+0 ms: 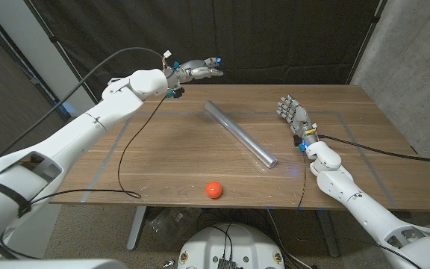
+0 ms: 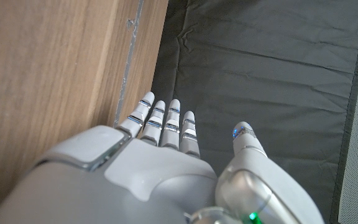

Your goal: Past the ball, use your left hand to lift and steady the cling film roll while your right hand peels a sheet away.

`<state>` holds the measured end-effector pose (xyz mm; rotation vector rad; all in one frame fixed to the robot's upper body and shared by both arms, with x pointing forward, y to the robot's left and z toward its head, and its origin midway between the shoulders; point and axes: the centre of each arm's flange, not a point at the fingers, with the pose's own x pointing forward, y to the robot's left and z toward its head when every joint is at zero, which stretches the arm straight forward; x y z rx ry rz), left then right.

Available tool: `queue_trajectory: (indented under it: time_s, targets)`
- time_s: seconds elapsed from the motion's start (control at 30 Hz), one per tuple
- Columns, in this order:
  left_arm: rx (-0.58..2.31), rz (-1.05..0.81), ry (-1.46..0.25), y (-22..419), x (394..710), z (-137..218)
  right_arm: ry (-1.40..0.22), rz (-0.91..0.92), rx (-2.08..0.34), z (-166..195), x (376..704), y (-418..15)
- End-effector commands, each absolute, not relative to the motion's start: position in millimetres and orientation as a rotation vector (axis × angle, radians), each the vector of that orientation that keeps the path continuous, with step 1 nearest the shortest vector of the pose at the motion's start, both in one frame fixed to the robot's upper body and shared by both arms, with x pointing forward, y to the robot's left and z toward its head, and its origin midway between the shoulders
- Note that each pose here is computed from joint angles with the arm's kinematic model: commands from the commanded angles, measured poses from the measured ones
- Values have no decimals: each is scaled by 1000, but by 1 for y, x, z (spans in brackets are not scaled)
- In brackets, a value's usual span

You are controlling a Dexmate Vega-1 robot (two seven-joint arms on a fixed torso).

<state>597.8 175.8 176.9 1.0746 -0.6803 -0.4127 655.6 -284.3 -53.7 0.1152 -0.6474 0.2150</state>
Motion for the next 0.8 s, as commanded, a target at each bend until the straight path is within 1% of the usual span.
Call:
queue_trajectory:
  time_s: [0.03,0.4,0.8]
  targets:
    - [1314,-466,-639,138,592,193,-662,201,138,-60,655,-287]
    - [1493,-523,-582,115,591,202,-655,189,152,-66,653,-290]
    - [1658,-527,-576,98,585,202,-657,192,167,-67,657,-289]
